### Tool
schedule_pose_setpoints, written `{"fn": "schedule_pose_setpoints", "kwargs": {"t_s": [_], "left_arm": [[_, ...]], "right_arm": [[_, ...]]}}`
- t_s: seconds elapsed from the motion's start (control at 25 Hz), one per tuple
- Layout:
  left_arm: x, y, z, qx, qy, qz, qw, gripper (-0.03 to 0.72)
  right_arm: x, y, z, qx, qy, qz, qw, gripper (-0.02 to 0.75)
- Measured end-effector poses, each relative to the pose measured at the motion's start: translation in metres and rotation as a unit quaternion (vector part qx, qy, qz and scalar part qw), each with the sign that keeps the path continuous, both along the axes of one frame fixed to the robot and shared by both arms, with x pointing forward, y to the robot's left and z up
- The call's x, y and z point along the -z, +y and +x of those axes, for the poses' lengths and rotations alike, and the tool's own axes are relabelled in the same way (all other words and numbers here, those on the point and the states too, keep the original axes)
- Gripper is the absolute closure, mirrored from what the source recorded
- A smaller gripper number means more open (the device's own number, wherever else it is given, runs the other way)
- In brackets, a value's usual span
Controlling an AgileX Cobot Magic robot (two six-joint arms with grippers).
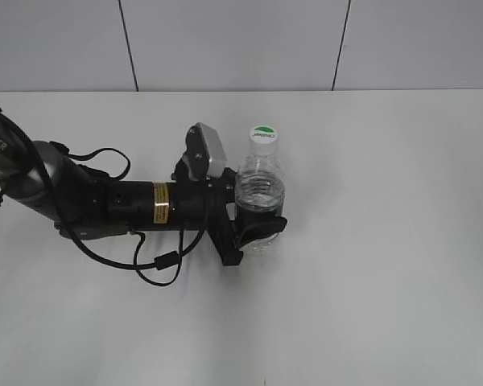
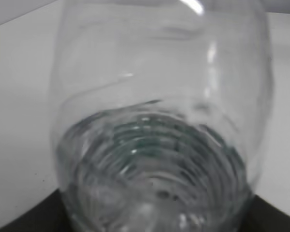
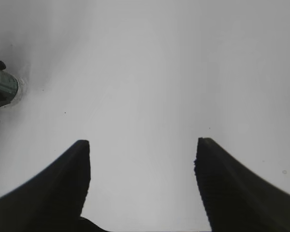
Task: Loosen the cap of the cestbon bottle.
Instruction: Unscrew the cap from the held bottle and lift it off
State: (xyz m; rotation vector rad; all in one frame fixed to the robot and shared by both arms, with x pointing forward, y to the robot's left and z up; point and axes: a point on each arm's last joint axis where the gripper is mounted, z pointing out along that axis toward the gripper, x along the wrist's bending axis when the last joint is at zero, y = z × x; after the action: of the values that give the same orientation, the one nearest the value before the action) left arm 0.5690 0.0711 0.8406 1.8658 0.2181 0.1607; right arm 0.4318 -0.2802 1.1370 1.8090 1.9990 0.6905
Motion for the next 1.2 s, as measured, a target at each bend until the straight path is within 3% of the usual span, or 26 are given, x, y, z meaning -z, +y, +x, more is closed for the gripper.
{"fn": "schedule_pose_setpoints", "kwargs": {"t_s": [0.36,0.8,0.96,1.2], "left_arm": [[0.000,0.000,0.000,0.001,0.000,0.000,1.000,0.284],[0.000,0.000,0.000,0.001,0.000,0.000,1.000,0.284],[0.000,0.000,-0.001,0.004,-0.001,0.000,1.000,0.284],[0.000,0.000,-0.002,0.014,-0.003,0.002,1.000,0.284]], "right_arm": [[0.003,0.005,0.070,-0.007,0.096,-0.003,0.995,0.222],[0.020,0.015,0.148,-0.013,0.122,0.018,0.992,0.222],[0.033,0.035,0.164,-0.038,0.137,0.021,0.990,0.222],[0.045,0.094,0.174,-0.112,0.145,0.015,0.983,0.222]]}}
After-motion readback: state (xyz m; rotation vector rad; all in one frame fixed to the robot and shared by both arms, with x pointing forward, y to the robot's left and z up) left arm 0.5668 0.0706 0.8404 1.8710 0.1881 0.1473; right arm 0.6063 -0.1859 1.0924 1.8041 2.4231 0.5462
